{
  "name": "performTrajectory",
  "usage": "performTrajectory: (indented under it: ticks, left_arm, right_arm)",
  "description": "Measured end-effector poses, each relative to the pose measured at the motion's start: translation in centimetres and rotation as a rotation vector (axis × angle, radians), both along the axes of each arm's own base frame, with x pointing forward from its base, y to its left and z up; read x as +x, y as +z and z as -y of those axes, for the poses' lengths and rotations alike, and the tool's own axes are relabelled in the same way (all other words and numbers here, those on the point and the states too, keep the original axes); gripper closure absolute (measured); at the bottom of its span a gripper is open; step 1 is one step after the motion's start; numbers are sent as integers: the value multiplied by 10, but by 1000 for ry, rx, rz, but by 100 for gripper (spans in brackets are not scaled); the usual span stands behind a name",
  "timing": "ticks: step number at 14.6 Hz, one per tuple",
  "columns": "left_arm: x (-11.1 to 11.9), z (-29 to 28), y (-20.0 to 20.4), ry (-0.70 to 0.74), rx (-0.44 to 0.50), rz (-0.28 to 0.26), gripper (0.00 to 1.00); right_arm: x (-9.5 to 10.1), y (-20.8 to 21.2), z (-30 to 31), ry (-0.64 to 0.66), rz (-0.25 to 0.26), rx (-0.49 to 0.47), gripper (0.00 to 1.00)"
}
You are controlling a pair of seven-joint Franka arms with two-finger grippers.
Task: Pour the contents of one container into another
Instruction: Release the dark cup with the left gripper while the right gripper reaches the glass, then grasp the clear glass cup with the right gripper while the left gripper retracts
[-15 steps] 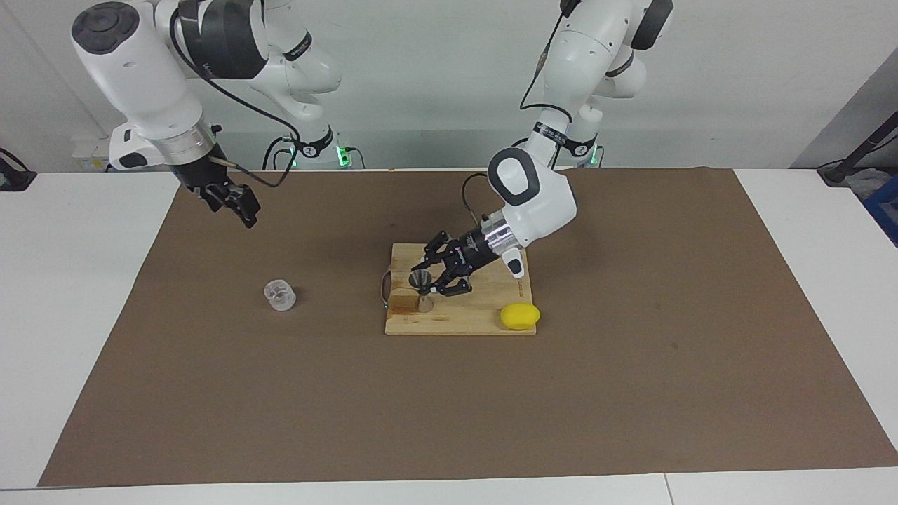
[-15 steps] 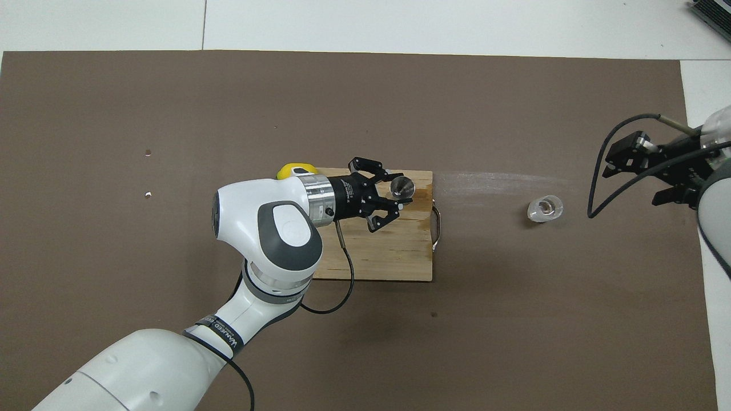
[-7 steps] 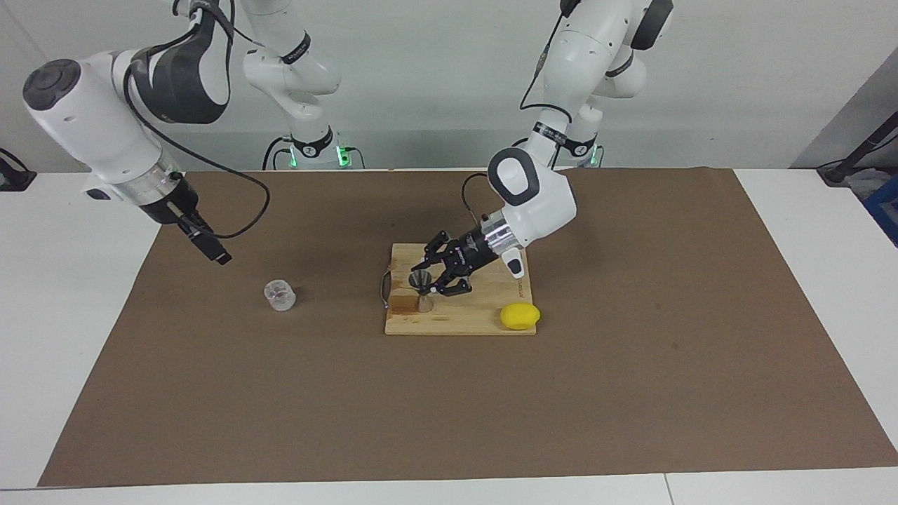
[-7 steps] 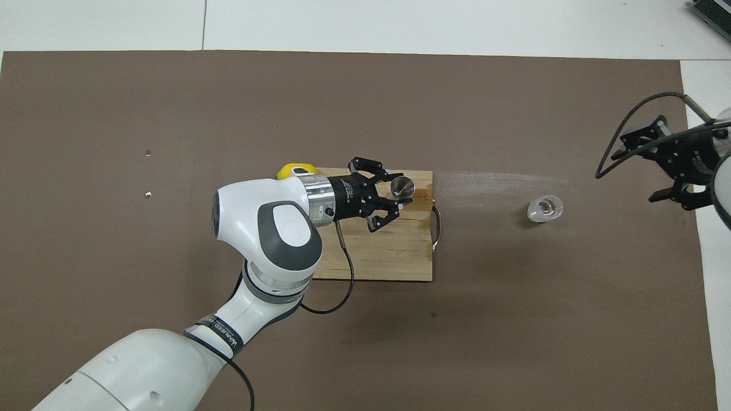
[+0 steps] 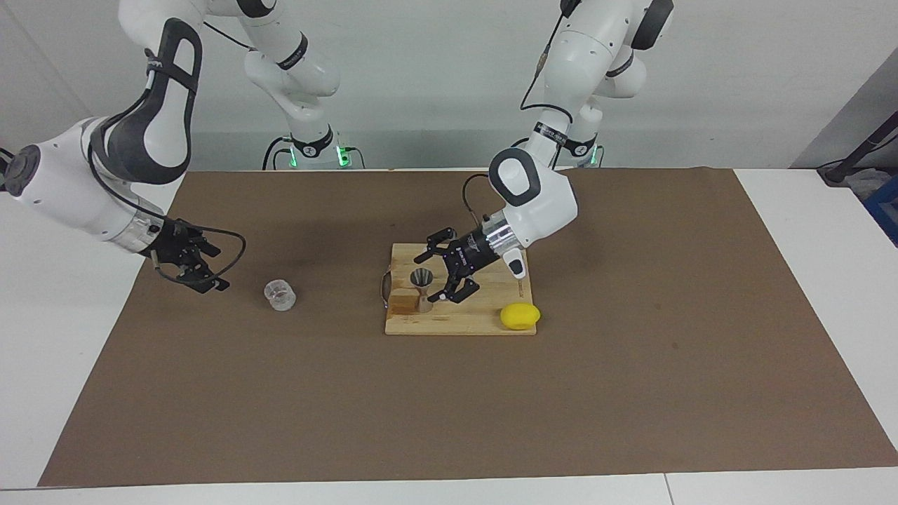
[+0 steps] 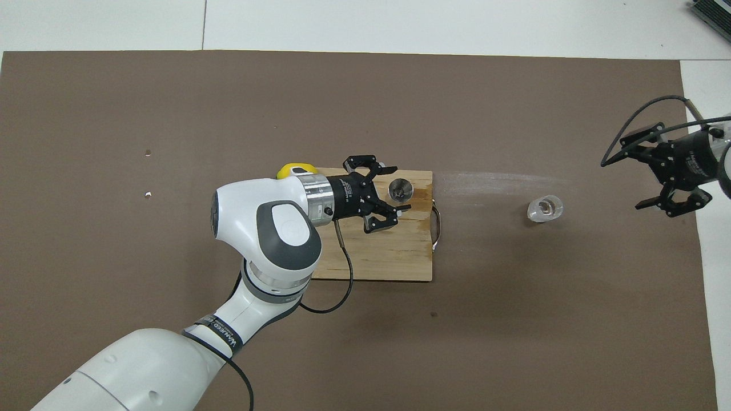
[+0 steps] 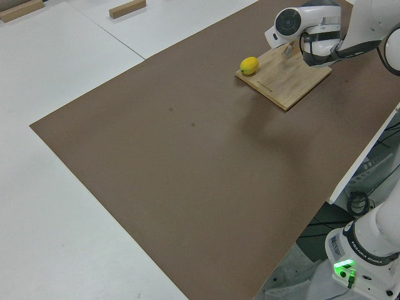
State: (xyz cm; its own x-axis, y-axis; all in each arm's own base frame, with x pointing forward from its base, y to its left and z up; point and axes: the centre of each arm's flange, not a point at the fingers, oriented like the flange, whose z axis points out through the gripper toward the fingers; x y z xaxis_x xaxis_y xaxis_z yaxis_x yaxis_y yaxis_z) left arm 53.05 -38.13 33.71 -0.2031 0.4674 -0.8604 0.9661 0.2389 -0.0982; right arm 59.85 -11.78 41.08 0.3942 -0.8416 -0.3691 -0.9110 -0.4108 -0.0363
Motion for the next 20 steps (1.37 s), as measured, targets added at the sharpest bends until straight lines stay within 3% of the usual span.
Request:
performTrajectory:
  ticks: [4, 7, 12, 15, 20]
  left_arm:
    - [4, -7, 44, 19, -47, 5, 0]
    - [21, -43, 89, -27, -25, 85, 0]
    - [48, -101, 119, -114, 205, 248, 0]
    - [66, -137, 125, -129, 345, 329, 0]
    - [94, -204, 137, -199, 656, 474, 0]
  right_arm:
    - [-3, -52, 1, -78, -18, 49, 3]
    - [-13, -90, 17, -147, -63, 96, 3]
    - [-17, -136, 29, -181, -108, 175, 3]
    - [-17, -144, 24, -202, -116, 210, 1]
    - [-16, -148, 13, -212, -120, 245, 1]
